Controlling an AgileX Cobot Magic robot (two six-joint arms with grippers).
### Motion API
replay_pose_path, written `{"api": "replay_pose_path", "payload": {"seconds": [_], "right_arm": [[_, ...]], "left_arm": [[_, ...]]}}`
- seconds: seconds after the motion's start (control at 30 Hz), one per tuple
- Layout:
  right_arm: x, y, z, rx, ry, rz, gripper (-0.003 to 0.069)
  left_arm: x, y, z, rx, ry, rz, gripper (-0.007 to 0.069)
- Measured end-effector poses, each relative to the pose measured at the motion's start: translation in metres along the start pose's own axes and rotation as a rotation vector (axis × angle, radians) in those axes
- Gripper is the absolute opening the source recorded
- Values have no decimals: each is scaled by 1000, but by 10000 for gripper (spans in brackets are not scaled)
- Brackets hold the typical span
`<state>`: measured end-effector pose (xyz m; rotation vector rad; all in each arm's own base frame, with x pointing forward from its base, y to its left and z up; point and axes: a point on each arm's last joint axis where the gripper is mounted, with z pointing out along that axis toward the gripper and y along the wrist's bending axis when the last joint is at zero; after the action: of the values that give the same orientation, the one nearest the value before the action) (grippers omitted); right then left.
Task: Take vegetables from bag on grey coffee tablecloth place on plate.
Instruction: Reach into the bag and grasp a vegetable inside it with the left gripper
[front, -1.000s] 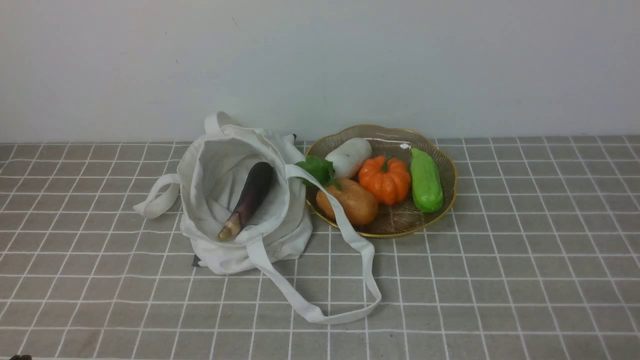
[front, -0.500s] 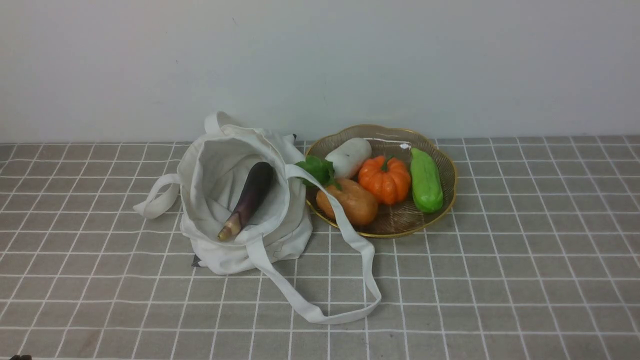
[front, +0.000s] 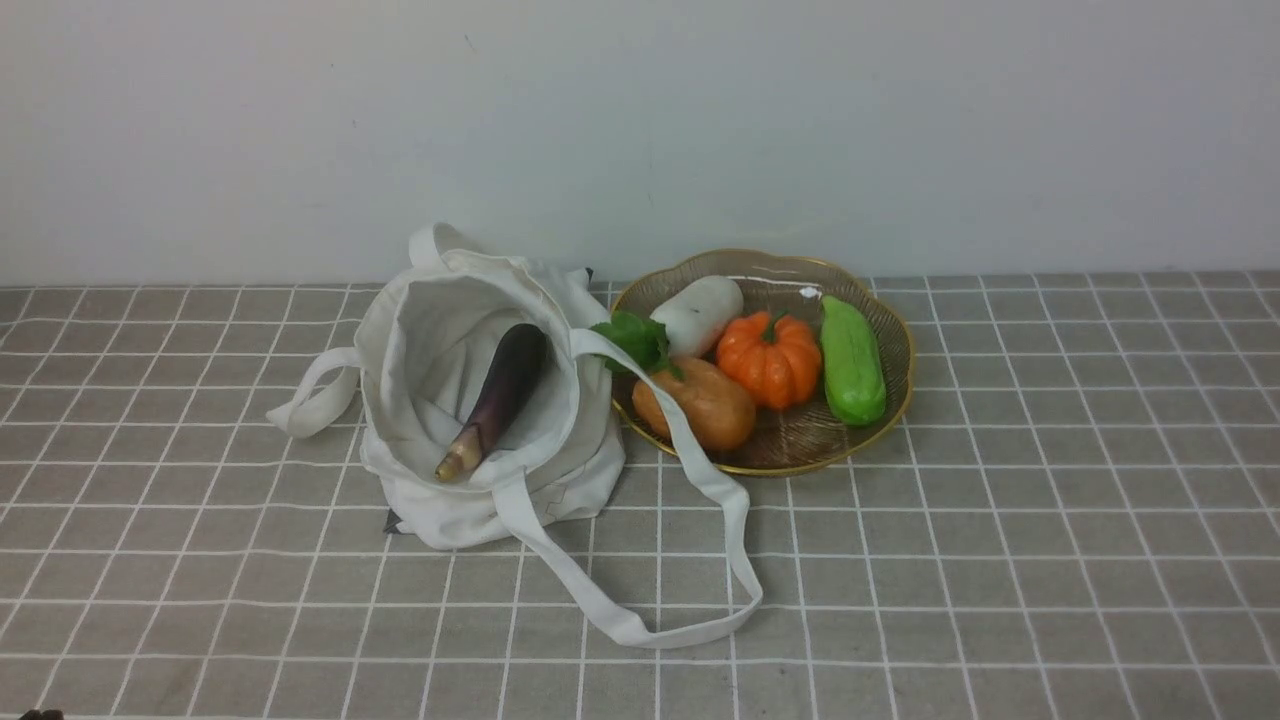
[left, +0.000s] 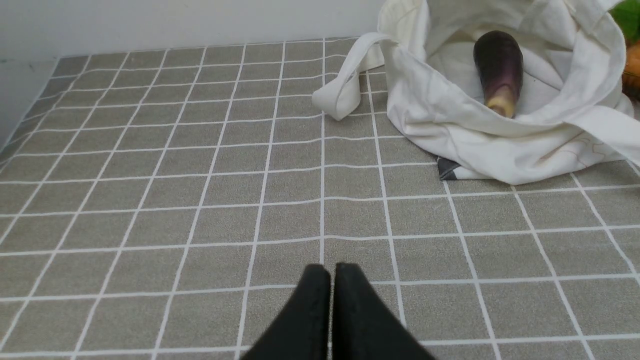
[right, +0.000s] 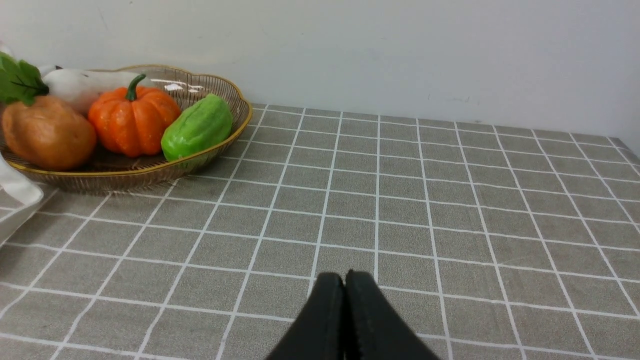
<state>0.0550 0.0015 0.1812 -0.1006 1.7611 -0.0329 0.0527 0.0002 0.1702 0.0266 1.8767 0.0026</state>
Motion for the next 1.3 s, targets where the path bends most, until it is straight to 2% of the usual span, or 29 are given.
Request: {"api": "replay_pose_path", "payload": {"seconds": [0.67, 0.73, 0.77, 0.93, 1.07, 1.2, 1.3], "right_arm": [[0, 0, 0, 0, 0, -2, -15], [0, 0, 0, 0, 0, -2, -15], [0, 0, 0, 0, 0, -2, -15], [0, 0, 0, 0, 0, -2, -15], [0, 0, 0, 0, 0, -2, -15], [0, 0, 0, 0, 0, -2, -15], [0, 0, 0, 0, 0, -3, -15]], "left_arm": [[0, 0, 0, -4, -1, 31, -5], [-1, -1, 0, 6, -6, -9, -5], [-1, -2, 0, 22, -13, -78, -5], [-8, -13, -1, 164, -34, -683, -5], [-12, -18, -3, 251, -16, -991, -5], [-16, -17, -3, 269, -64, -1064, -5], [-27, -16, -7, 280, -115, -1011, -5]]}}
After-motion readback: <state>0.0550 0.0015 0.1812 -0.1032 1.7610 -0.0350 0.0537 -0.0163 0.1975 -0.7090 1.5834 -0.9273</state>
